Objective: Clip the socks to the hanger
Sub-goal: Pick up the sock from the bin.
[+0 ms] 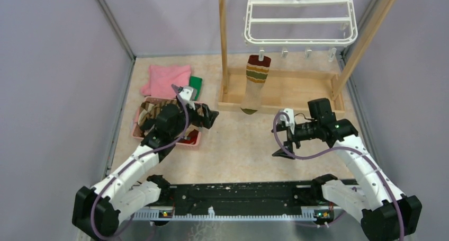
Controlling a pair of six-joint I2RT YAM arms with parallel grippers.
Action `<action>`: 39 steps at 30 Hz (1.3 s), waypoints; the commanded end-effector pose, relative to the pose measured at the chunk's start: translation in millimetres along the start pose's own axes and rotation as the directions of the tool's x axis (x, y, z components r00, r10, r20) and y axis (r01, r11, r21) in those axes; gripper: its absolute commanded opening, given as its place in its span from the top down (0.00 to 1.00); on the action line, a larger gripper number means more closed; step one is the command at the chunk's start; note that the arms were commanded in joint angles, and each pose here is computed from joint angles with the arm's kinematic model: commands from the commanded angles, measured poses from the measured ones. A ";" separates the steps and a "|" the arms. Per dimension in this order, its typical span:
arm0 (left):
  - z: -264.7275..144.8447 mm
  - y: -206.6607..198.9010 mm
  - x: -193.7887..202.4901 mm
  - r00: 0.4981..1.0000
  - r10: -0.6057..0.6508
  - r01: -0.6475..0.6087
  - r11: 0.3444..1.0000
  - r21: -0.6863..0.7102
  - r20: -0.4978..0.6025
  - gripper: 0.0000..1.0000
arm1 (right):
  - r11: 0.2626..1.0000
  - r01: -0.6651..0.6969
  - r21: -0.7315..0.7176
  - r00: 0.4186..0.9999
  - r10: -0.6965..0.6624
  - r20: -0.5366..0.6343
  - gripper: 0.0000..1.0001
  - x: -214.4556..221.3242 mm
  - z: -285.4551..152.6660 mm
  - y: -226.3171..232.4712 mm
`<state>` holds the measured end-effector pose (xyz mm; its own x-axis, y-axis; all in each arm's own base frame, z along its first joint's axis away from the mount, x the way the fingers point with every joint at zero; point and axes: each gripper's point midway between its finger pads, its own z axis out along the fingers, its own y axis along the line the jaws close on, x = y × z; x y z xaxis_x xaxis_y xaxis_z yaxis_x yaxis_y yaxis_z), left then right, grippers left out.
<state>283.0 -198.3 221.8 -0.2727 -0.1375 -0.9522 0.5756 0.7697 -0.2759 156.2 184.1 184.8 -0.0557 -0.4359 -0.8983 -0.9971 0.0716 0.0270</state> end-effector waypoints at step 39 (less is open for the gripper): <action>-42.7 101.2 95.0 0.522 0.178 -0.483 0.868 -0.117 -0.834 0.97 | 0.982 0.071 0.178 0.991 -0.049 -0.124 0.01 23.8 -6.2 -40.5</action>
<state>273.5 -100.3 78.8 -0.7071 0.6037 -0.3683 0.5583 0.7962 0.2332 190.3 164.5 160.7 -0.0289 -0.5560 -0.8307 -0.9755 0.1972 -0.0980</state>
